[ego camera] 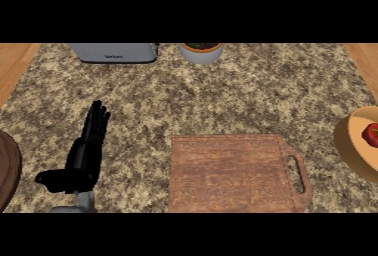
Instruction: Pick the bell pepper from the cutting board and place it in the pot
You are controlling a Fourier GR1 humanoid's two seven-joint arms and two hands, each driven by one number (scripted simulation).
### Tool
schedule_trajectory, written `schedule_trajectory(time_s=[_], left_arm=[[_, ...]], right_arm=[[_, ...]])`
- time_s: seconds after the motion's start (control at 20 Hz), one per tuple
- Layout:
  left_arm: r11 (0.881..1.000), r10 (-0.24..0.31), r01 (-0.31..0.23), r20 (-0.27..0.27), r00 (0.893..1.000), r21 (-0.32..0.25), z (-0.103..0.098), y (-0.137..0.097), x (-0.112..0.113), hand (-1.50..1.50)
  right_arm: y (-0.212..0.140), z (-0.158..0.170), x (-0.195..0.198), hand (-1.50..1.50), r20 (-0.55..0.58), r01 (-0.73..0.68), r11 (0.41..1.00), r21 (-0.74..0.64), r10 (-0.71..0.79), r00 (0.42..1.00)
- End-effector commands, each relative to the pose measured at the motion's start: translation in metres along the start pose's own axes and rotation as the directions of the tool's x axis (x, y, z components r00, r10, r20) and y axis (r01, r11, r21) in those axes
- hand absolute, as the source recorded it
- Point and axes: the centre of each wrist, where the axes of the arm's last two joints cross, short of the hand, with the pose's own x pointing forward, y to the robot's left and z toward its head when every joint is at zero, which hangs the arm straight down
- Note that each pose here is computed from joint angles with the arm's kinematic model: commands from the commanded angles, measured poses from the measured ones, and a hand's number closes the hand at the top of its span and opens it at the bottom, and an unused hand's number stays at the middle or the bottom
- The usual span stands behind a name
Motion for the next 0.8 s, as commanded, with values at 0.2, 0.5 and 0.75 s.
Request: schedule_trajectory(time_s=[0.2, 0.5, 0.75], left_arm=[[1.0, -0.007, 0.007, 0.02, 1.0, -0.009, -0.002, 0.003, -0.008, 0.0], [1.0, -0.002, 0.002, 0.012, 1.0, -0.015, -0.007, -0.01, 0.007, 0.0], [1.0, 0.004, -0.004, 0.001, 1.0, -0.016, 0.003, 0.006, 0.007, 0.0]], right_arm=[[-0.051, 0.015, -0.023, -1.5, 0.052, 0.111, 0.987, -0.113, -0.105, 0.993], [-0.108, 0.036, -0.016, -1.5, 0.071, 0.121, 0.986, -0.118, -0.114, 0.991], [-0.105, 0.046, -0.03, -1.5, 0.06, 0.103, 0.982, -0.16, -0.094, 0.994]])
